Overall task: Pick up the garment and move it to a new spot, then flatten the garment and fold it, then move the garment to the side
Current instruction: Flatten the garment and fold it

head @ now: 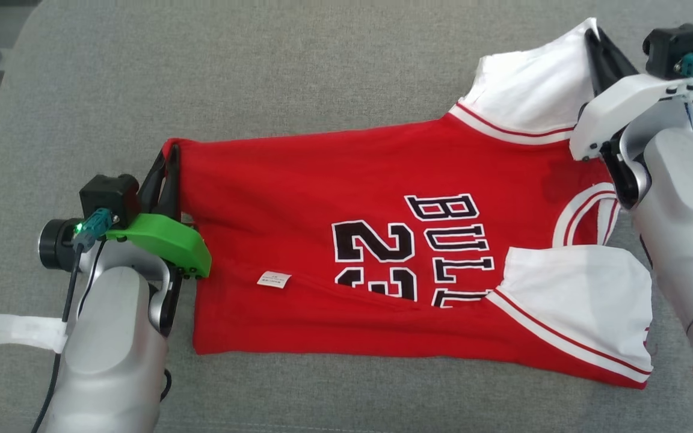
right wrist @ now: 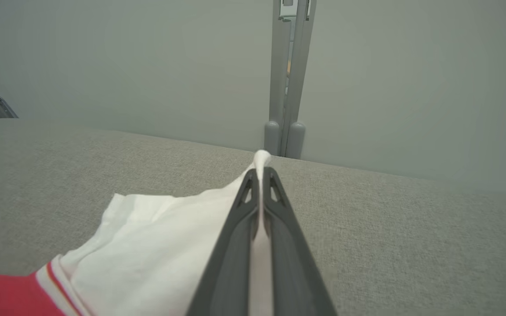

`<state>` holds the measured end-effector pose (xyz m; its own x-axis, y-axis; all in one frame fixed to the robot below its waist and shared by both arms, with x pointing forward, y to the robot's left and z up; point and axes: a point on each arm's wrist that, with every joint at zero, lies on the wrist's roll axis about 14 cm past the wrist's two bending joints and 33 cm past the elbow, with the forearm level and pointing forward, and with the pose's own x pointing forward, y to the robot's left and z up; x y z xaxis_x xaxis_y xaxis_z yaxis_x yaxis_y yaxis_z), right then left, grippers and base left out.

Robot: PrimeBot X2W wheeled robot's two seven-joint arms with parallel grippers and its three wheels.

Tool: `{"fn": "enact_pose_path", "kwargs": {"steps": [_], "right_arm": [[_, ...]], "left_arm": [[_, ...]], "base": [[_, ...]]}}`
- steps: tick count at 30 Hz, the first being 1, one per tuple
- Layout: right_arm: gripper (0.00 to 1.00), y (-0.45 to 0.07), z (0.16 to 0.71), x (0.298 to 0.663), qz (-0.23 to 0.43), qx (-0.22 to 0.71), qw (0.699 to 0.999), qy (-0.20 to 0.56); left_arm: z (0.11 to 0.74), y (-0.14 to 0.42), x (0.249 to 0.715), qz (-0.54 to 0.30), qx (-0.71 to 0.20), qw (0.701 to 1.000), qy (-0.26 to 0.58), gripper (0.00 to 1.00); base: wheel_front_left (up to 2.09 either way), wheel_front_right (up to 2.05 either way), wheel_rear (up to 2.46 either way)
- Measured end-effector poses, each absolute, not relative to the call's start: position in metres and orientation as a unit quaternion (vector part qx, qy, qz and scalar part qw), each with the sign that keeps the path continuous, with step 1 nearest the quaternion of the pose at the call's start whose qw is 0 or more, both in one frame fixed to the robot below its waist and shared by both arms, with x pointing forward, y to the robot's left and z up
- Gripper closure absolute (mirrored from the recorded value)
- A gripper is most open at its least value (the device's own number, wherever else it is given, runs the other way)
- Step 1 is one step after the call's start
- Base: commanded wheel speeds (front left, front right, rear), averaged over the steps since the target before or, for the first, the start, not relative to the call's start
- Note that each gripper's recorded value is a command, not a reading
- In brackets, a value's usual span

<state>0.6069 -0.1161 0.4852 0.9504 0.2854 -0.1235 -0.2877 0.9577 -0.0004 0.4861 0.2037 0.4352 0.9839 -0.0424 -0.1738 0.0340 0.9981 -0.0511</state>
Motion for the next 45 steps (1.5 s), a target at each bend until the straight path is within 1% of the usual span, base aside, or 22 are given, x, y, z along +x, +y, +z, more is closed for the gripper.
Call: {"fn": "enact_pose_path", "kwargs": {"steps": [7,17,24,29,34,42,43,44,45], "right_arm": [[1.00,-0.124,0.499,0.573,0.153,0.009,0.987,0.044],[1.00,-0.165,0.512,0.526,0.128,0.038,0.991,0.027],[1.00,-0.179,0.511,0.493,0.118,0.061,0.991,0.022],[1.00,-0.183,0.500,0.471,0.113,0.075,0.990,0.031],[1.00,-0.182,0.478,0.449,0.112,0.082,0.989,0.058],[1.00,-0.174,0.453,0.433,0.113,0.085,0.986,0.092],[0.57,-0.176,0.450,0.432,0.110,0.083,0.986,0.097],[0.00,-0.178,0.447,0.431,0.107,0.081,0.986,0.101],[0.00,-0.179,0.444,0.429,0.104,0.083,0.986,0.105]], "left_arm": [[0.435,0.205,0.467,-0.018,-0.024,0.995,0.093,1.00],[0.443,0.192,0.448,-0.033,-0.028,0.996,0.084,1.00],[0.445,0.189,0.430,-0.034,-0.035,0.996,0.081,1.00],[0.435,0.188,0.415,-0.032,-0.039,0.994,0.095,1.00],[0.423,0.181,0.403,-0.037,-0.045,0.992,0.112,1.00],[0.406,0.173,0.395,-0.045,-0.049,0.988,0.139,1.00],[0.404,0.172,0.394,-0.045,-0.049,0.988,0.141,0.91],[0.403,0.173,0.393,-0.044,-0.049,0.987,0.144,0.60],[0.401,0.173,0.390,-0.043,-0.049,0.987,0.147,0.10]], "base": [[0.00,0.00,0.00],[0.00,0.00,0.00],[0.00,0.00,0.00],[0.00,0.00,0.00],[0.00,0.00,0.00],[0.00,0.00,0.00],[0.00,0.00,0.00],[0.00,0.00,0.00],[0.00,0.00,0.00]]}}
